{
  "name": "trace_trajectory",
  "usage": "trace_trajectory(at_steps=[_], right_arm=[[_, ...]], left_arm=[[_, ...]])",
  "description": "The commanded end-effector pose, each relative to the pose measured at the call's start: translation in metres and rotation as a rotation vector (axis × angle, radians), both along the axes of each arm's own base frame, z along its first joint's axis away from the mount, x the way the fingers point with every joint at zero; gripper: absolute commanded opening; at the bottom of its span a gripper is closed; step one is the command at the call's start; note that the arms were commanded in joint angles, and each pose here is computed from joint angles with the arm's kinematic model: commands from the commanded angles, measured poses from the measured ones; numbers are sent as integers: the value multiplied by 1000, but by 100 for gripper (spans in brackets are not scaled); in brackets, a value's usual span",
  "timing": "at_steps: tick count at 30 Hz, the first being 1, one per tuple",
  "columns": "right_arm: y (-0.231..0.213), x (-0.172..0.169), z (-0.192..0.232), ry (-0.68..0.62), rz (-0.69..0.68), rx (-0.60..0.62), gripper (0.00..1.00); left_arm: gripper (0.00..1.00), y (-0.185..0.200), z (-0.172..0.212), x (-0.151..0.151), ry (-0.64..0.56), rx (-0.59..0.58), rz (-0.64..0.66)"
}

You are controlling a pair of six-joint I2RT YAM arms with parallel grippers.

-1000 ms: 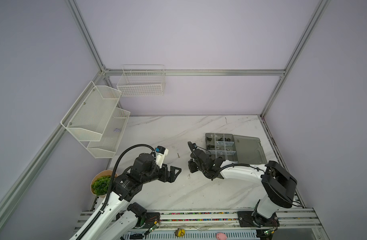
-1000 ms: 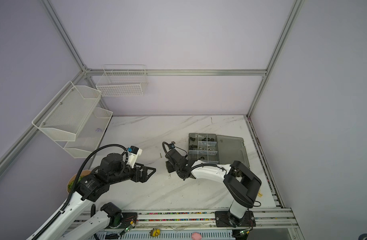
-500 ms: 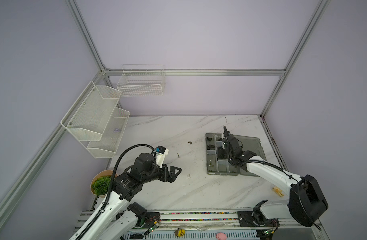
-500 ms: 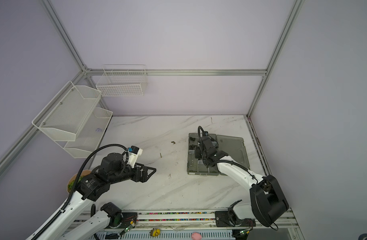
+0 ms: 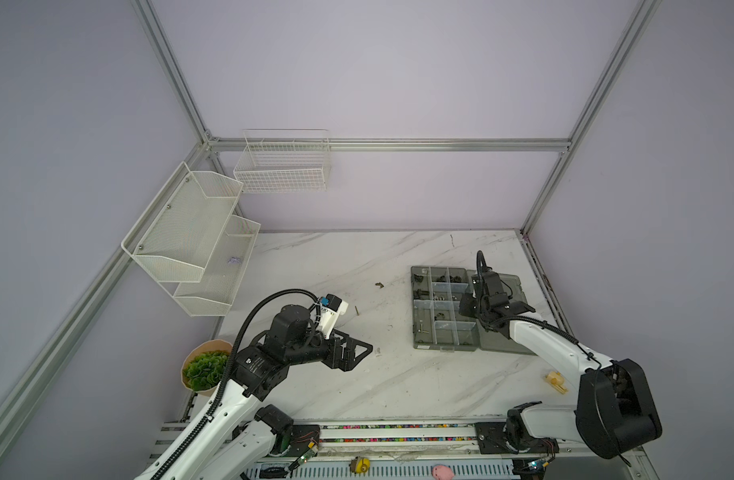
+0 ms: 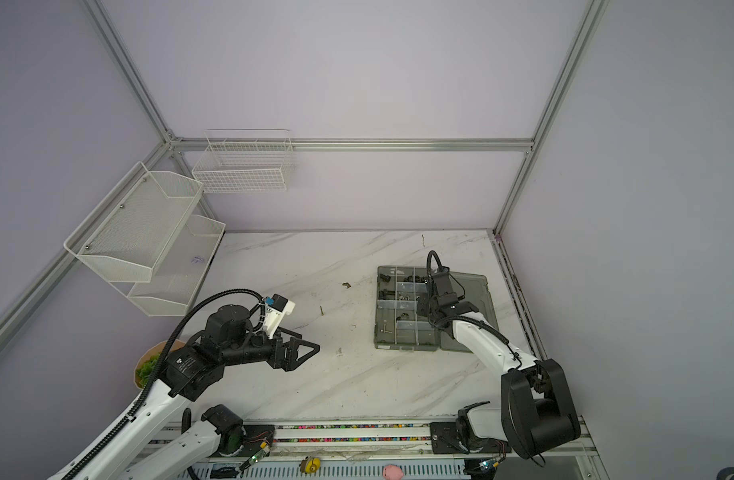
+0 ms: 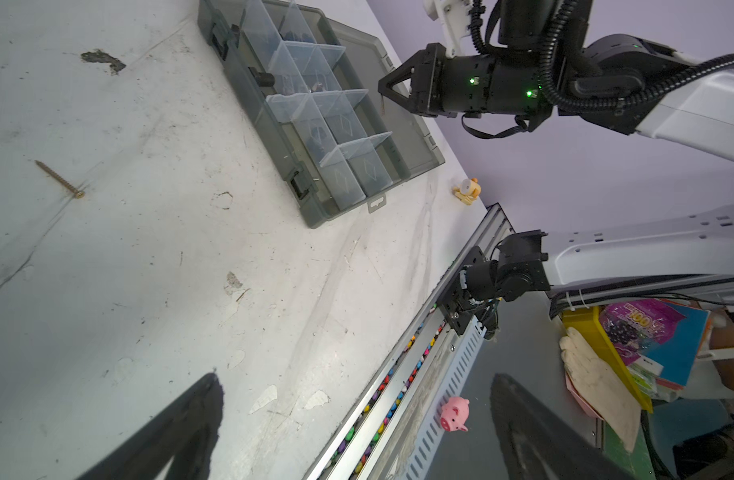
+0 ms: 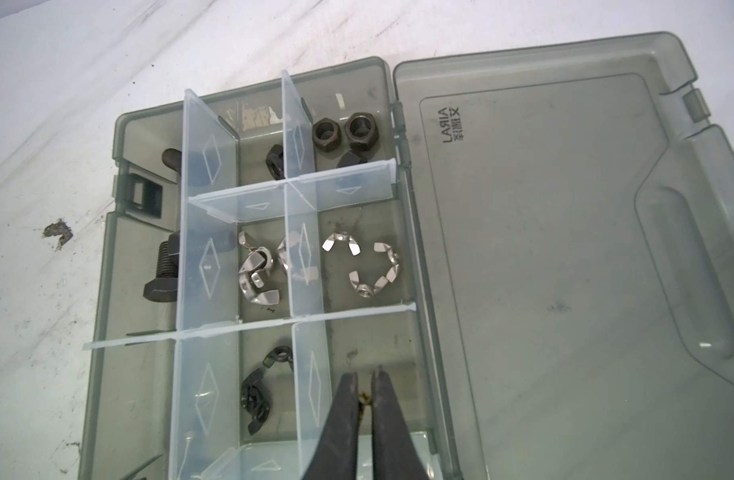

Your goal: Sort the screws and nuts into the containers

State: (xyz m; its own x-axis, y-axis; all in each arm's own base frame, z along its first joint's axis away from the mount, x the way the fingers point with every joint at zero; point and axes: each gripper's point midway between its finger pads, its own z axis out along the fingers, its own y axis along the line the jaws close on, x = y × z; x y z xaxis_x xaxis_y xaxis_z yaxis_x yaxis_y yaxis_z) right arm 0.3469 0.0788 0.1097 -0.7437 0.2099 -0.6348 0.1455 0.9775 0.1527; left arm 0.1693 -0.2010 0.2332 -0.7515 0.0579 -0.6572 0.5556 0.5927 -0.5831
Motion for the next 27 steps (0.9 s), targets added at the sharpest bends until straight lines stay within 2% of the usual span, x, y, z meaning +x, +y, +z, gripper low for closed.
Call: trace_trajectory(at_steps=[1, 6, 12, 15, 18, 22, 25, 27], right_arm=[[-2, -1, -8, 35, 9, -20, 9], [-1, -2, -11, 46, 14, -18, 10], [-4, -2, -7, 34, 10, -35, 32], [6, 0, 4, -21, 66, -13, 36], [52, 1, 26, -101, 209, 80, 38], [152, -9, 51, -204, 439, 171, 43], [218, -11, 40, -189, 556, 225, 43], [248, -6, 27, -179, 583, 216, 43]], left_arm=[[100, -6, 5, -7, -43, -52, -46], [100, -4, 4, -4, -46, -38, -27], [100, -2, 3, -3, -45, -28, -18], [100, 1, 4, -2, -59, -17, 3], [100, 9, 4, 4, -81, 11, 57], [100, 31, -6, 20, -81, 106, 199], [100, 41, -10, 28, -73, 148, 261], [100, 44, -10, 30, -69, 154, 275]])
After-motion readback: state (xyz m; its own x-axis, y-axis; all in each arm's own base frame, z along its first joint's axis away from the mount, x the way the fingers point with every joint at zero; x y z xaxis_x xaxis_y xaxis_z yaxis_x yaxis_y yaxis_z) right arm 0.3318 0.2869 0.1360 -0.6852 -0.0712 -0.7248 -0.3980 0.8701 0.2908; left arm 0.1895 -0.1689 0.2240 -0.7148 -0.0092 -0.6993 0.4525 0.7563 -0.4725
